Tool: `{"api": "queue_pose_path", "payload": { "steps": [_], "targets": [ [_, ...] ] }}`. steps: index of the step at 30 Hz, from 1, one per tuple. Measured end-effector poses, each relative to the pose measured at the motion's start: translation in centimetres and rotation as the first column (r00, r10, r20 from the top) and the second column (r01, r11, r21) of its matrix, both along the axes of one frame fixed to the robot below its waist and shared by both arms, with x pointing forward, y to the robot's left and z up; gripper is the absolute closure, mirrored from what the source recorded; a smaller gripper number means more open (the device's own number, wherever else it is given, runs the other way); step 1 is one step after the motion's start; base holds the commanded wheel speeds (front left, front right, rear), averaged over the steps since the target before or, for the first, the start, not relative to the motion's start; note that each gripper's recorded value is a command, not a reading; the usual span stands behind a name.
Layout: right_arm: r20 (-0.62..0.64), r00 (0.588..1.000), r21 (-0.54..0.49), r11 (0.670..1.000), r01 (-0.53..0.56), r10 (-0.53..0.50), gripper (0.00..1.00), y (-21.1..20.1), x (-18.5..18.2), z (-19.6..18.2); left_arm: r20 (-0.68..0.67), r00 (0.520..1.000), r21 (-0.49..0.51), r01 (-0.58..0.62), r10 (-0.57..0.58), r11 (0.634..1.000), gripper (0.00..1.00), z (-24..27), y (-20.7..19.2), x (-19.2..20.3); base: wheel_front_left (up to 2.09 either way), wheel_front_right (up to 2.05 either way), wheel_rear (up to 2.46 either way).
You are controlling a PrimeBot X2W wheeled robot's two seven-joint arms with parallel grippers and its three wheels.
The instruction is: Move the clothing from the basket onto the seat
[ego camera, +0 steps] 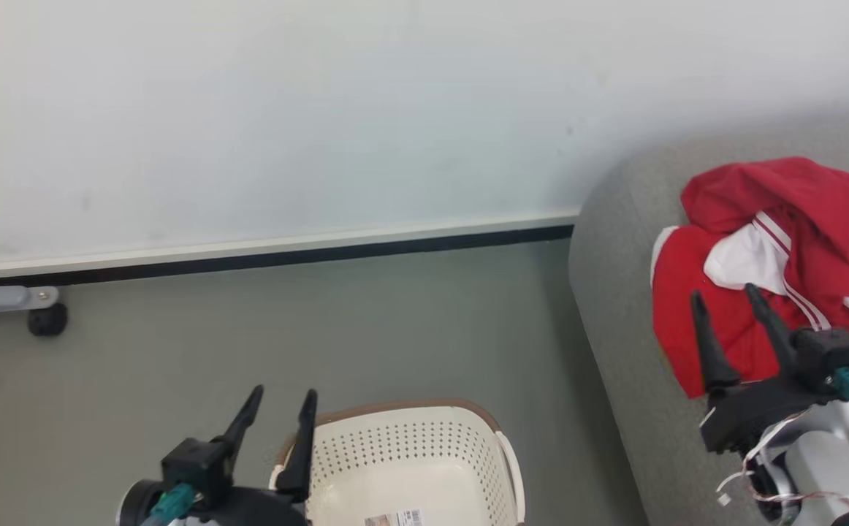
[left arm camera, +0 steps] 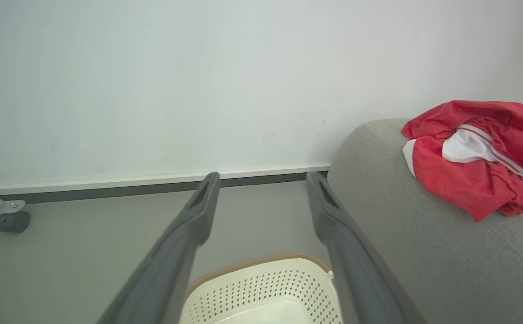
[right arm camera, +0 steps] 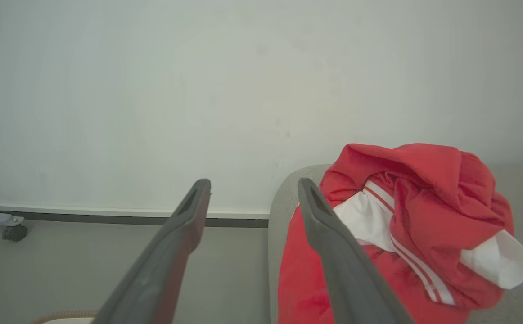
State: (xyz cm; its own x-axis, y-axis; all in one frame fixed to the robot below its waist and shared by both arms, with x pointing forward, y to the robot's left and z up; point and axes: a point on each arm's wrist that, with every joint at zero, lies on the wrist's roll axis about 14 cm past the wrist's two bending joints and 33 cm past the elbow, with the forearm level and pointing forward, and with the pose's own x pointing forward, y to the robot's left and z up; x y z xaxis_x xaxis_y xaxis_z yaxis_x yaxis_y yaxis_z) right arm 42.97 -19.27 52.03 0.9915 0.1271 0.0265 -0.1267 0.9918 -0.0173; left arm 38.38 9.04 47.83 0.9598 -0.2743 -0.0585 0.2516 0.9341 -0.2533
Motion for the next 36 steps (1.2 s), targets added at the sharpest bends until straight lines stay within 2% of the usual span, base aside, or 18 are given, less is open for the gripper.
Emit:
{"api": "queue_pose_path", "payload": {
  "steps": [5, 12, 22, 36],
  "targets": [
    [0.048, 0.995, 0.033, 0.996, -0.086, 0.085, 0.00, 4.4, -1.1, 1.1, 0.018, 0.994, 0.031, -0.105, 0.105, 0.994, 0.00, 0.3, 4.2, -1.7, 0.00, 0.00, 0.00],
    [0.041, 0.993, 0.039, 0.993, -0.112, 0.110, 0.00, 6.1, -3.1, 0.3, 0.049, 0.985, 0.034, -0.170, 0.168, 0.985, 0.00, 1.1, 6.6, -2.9, 0.00, 0.00, 0.00],
    [0.029, 0.996, 0.052, 0.995, -0.090, 0.089, 0.00, 6.1, -5.7, -0.7, 0.064, 0.969, 0.059, -0.241, 0.238, 0.969, 0.00, 1.2, 9.1, -4.1, 0.00, 0.00, 0.00],
    [0.039, 0.999, 0.068, 0.997, 0.035, -0.037, 0.00, 2.7, -8.8, -0.8, 0.020, 0.948, 0.086, -0.319, 0.319, 0.944, 0.00, -0.5, 11.7, -6.3, 0.00, 0.00, 0.00]
  ]
}}
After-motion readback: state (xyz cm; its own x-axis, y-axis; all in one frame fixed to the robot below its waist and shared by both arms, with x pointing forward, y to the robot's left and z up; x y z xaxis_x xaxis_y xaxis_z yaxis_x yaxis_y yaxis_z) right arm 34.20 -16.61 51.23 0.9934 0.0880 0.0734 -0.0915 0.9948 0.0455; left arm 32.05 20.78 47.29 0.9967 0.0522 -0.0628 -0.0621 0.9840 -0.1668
